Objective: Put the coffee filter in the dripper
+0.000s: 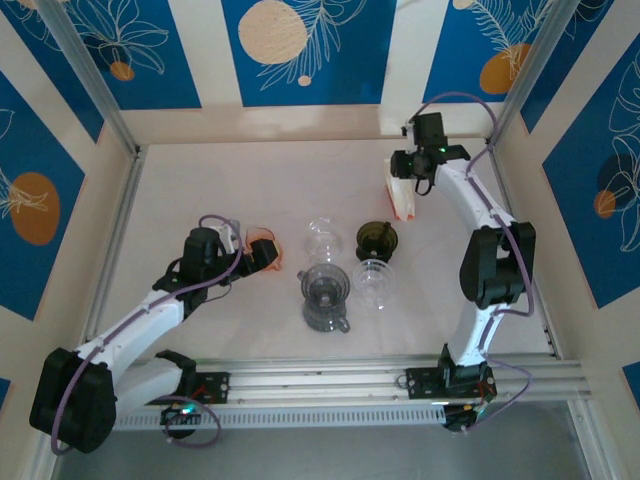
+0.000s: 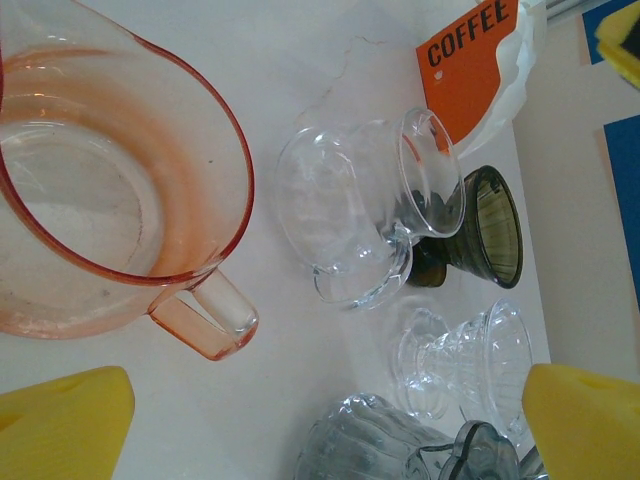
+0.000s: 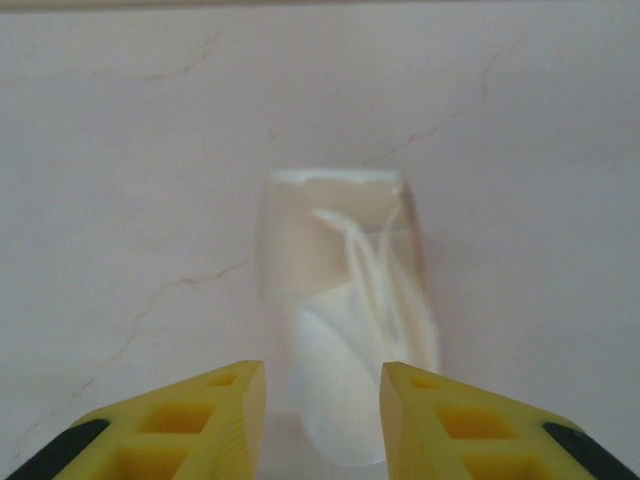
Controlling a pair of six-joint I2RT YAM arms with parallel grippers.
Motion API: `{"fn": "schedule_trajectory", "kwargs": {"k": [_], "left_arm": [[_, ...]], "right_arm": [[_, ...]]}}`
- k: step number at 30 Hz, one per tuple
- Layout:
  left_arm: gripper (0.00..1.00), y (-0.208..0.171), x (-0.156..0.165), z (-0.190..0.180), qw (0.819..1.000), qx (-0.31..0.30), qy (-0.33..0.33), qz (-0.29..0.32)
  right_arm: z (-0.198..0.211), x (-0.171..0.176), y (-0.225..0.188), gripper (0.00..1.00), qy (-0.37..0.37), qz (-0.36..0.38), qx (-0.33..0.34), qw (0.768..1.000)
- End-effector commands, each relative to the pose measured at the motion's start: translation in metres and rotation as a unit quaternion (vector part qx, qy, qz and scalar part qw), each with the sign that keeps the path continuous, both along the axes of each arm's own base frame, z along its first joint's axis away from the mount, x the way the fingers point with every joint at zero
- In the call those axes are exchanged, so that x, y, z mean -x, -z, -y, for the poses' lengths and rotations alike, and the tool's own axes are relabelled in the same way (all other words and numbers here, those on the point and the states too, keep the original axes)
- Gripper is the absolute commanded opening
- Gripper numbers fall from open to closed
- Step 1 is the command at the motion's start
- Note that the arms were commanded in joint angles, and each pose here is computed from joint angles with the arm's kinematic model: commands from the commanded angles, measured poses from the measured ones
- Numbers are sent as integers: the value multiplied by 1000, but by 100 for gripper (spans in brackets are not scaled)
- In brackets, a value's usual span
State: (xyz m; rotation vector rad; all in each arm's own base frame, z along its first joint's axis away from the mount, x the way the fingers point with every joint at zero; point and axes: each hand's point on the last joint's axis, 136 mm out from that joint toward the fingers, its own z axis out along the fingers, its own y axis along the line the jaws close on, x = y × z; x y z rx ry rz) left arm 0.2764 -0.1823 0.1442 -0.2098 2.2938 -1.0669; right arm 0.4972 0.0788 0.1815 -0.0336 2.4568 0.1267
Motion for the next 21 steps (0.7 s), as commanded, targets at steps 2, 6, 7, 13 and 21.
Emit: {"fn": "schedule_trajectory", "kwargs": {"k": [2,6,7,13,21], "left_arm": [[100,-6,-3,2,1000,0,0,0],[100,-3,-4,2,1000,-1,-1,-2],[100,-2,-4,2,1000,-1,0,-3],[100,0,-5,4,1000,3,2,-7],[100,0,-4,4,1000,3,1,-7]], "right_arm": [[6,12,29,36,29,-56,0,998],[8,20,44,32,35,-69,-2,997],[9,21,48,31,37,-72,-3,997],[14,21,55,29,43,-75,2,996],[20,17,59,27,46,-75,9,996]]}}
